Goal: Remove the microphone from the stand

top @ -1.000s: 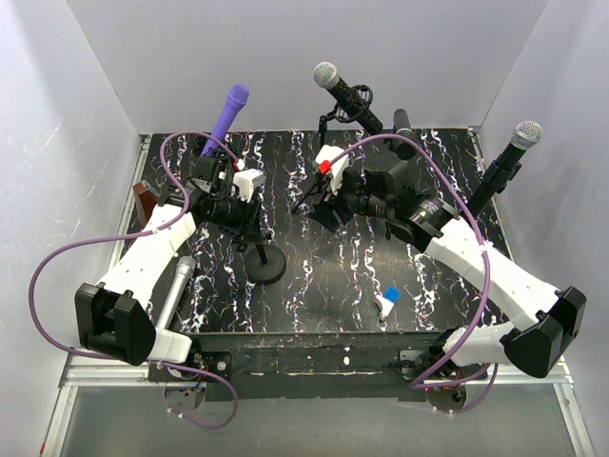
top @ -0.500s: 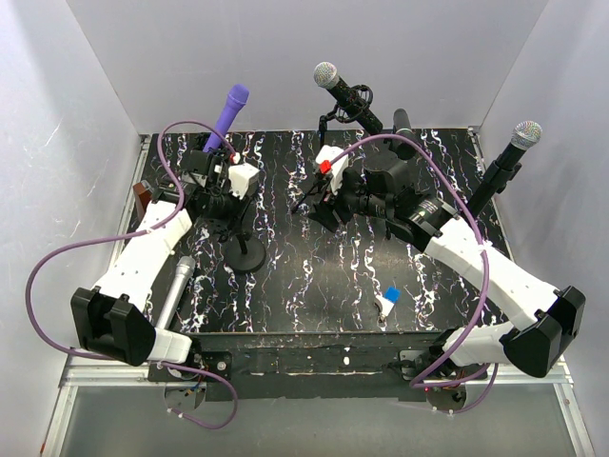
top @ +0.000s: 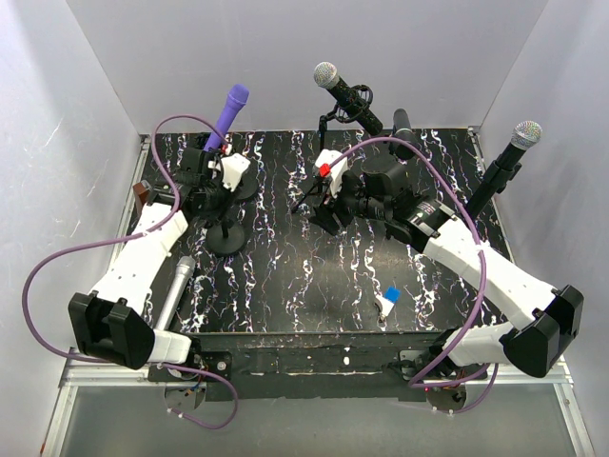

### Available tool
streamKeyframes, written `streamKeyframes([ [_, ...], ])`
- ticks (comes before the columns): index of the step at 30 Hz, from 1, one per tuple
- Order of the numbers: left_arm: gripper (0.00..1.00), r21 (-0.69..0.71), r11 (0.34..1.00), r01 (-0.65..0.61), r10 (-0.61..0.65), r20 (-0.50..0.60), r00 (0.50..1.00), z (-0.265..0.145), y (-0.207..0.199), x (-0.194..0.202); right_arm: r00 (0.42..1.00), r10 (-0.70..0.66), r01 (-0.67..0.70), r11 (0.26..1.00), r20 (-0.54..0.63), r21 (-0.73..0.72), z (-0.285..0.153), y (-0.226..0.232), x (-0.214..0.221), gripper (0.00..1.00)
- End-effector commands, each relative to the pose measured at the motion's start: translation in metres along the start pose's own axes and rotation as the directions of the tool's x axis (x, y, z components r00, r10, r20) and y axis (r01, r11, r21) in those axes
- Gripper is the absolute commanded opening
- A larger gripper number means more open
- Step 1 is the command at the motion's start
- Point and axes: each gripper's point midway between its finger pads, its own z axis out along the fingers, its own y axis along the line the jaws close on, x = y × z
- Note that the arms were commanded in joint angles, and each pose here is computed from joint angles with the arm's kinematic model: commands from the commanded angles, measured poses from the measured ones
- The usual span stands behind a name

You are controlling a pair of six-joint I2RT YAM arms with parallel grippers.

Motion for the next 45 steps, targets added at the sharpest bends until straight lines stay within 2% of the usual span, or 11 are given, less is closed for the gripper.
streamKeyframes([
  [1,0.08,-0.142,0.99,0.009,0.001,0.073,0.997,-0.011,0.038,-0.016,0.999,0.0,0.0,1.0,0.037,-0.003,-0.002,0.0,-0.012,0.72],
  [3,0.17,-0.142,0.99,0.021,-0.011,0.072,0.997,-0.009,0.042,-0.015,0.999,0.002,-0.002,1.0,0.036,-0.002,-0.003,-0.001,-0.013,0.72],
  [7,0.51,-0.108,0.994,0.029,-0.015,0.127,0.992,-0.018,0.038,-0.028,0.999,-0.001,0.002,1.0,0.038,-0.007,-0.006,0.0,-0.018,0.71],
  [12,0.65,-0.023,1.0,0.003,0.002,0.219,0.976,-0.05,0.027,-0.055,0.998,-0.017,0.019,0.999,0.065,-0.03,-0.026,0.006,-0.042,0.71],
  [16,0.68,0.092,0.995,-0.048,0.011,0.362,0.932,-0.089,0.007,-0.088,0.991,-0.028,0.035,0.998,0.133,-0.054,-0.058,0.014,-0.081,0.71],
  [21,0.75,0.323,0.924,-0.207,-0.05,0.636,0.77,-0.146,-0.043,-0.146,0.957,-0.074,0.08,0.997,0.28,-0.008,-0.121,0.016,-0.144,0.72],
  [24,0.75,0.433,0.872,-0.229,-0.148,0.679,0.719,-0.153,-0.06,-0.175,0.929,-0.136,0.106,0.989,0.343,0.104,-0.158,0.001,-0.177,0.73],
  [30,0.74,0.413,0.859,-0.303,-0.125,0.743,0.657,-0.108,-0.081,-0.234,0.908,-0.177,0.045,0.942,0.379,0.331,-0.204,-0.044,-0.204,0.73],
  [37,0.7,0.383,0.885,-0.264,-0.166,0.79,0.59,-0.034,-0.075,-0.287,0.952,-0.15,0.043,0.928,0.267,0.37,-0.193,-0.06,-0.162,0.72],
  [40,0.7,0.408,0.872,-0.27,-0.188,0.789,0.584,-0.013,-0.078,-0.299,0.961,-0.146,0.048,0.923,0.233,0.382,-0.191,-0.065,-0.149,0.72],
  [45,0.71,0.393,0.878,-0.271,-0.201,0.819,0.537,0.006,-0.078,-0.323,0.971,-0.117,0.029,0.924,0.211,0.381,-0.187,-0.07,-0.137,0.72],
])
